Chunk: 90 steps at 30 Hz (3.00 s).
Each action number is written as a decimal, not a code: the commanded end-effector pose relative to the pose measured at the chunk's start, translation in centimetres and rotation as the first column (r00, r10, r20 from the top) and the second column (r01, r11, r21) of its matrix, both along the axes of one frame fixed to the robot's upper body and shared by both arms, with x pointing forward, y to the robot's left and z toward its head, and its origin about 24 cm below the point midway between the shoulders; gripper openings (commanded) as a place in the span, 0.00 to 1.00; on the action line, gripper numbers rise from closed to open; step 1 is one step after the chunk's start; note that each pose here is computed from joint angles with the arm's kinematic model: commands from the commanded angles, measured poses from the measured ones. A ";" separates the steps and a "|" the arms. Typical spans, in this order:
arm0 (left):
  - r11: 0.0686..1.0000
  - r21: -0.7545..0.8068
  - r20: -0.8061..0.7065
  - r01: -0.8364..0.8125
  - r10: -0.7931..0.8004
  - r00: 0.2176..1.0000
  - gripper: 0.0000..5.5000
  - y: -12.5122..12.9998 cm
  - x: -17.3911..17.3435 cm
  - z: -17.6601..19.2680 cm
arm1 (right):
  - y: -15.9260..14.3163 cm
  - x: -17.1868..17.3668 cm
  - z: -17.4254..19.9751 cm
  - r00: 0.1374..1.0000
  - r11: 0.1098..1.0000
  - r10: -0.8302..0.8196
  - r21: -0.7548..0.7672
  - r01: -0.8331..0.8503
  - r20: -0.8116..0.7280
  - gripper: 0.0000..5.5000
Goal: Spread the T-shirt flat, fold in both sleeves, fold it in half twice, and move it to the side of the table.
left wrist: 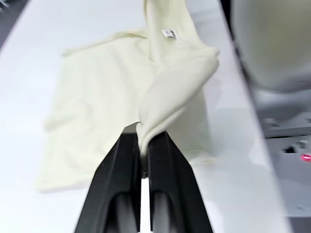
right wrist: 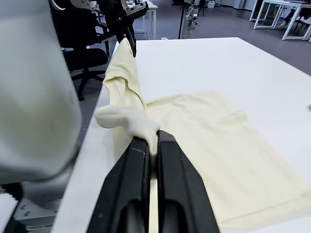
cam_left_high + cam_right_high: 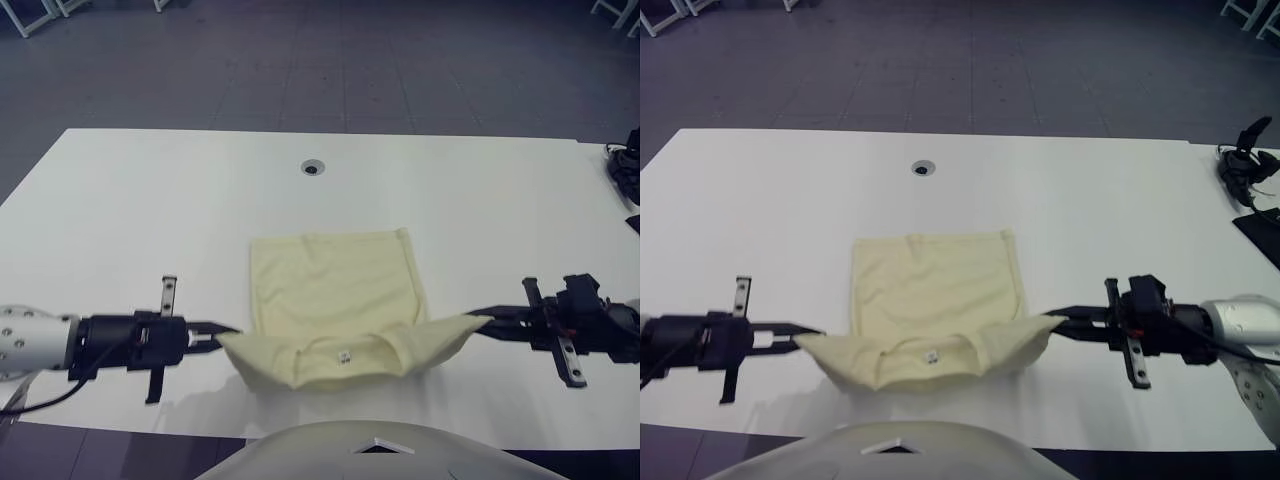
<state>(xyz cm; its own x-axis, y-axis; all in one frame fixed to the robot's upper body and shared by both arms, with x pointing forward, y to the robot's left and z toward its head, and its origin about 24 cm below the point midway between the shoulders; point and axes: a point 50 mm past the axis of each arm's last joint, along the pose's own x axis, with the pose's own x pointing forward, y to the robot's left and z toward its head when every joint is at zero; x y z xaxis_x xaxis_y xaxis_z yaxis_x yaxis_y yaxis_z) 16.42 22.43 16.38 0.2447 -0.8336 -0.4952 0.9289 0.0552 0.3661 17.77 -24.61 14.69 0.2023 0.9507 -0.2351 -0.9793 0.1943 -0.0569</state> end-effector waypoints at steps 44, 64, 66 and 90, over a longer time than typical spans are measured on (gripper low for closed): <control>0.357 -0.470 -0.033 -0.807 0.907 0.421 0.80 3.3 13.5 -2.6 | 6.9 14.7 -8.6 0.827 0.742 0.251 -0.648 0.169 0.503 0.88; 0.492 -0.530 0.062 -0.691 0.835 0.547 0.98 -0.7 9.5 -0.3 | 6.6 2.1 -7.7 0.837 0.707 0.530 -0.617 -0.345 0.139 0.98; 0.503 -0.528 0.060 -0.684 0.826 0.561 0.98 -1.1 9.5 -0.4 | 8.2 2.5 -8.9 0.842 0.760 0.492 -0.581 -0.292 0.221 0.98; 0.871 -0.151 0.451 -0.467 0.481 0.752 0.98 -1.9 5.3 -6.7 | 8.8 6.4 0.4 0.657 0.995 -0.087 0.039 0.087 0.749 0.98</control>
